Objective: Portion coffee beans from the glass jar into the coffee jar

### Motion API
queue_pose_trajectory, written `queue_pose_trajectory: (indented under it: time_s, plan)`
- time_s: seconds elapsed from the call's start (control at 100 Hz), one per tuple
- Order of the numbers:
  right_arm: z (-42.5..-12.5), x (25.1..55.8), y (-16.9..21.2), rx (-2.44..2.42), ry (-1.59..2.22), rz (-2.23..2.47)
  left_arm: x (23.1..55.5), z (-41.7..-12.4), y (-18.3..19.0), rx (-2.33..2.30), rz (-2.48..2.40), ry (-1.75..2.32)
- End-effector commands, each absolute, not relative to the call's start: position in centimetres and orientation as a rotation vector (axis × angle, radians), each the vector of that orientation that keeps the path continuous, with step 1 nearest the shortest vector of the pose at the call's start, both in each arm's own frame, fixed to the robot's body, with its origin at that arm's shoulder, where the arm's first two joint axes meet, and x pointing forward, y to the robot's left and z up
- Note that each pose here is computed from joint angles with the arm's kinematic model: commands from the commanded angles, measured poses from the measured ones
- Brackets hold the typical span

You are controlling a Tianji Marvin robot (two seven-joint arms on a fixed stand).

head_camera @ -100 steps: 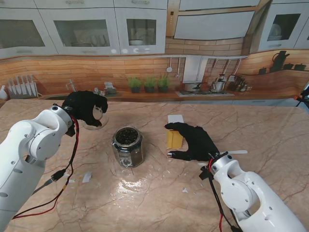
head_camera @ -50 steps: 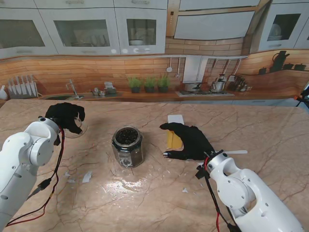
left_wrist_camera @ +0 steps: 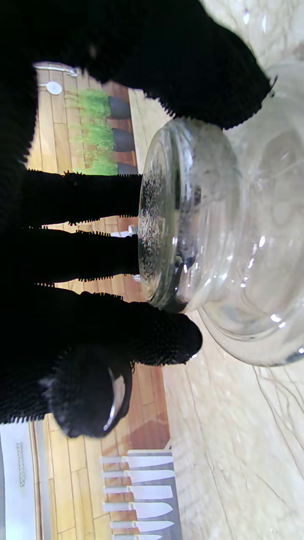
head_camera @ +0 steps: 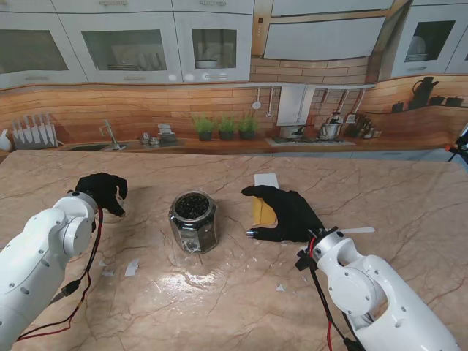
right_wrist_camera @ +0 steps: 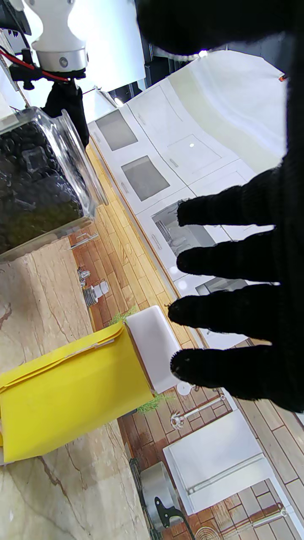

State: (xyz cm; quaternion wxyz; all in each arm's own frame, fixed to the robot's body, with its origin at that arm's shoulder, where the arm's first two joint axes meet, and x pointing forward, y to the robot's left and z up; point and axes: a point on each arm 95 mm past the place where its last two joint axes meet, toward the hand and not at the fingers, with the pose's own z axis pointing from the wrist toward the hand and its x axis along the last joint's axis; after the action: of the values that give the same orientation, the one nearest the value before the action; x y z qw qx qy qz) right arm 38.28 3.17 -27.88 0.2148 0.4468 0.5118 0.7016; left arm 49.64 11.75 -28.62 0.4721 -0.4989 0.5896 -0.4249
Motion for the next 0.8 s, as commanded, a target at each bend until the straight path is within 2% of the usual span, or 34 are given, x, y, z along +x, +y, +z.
queue_pose_trajectory:
  time_s: [0.0,0.38,0.79]
  plan:
    - [-27.8,38.2,3.3,1.239,1.414,1.953,49.6,-29.2,11.8,-1.236,-1.034,1.440]
    - [-27.7,38.3,3.4,1.236,1.420,1.957,49.6,-30.8,12.6,-1.270,-0.958,1.461]
    - [-27.7,38.3,3.4,1.235,1.425,1.951,49.2,-29.9,12.5,-1.235,-0.915,1.486]
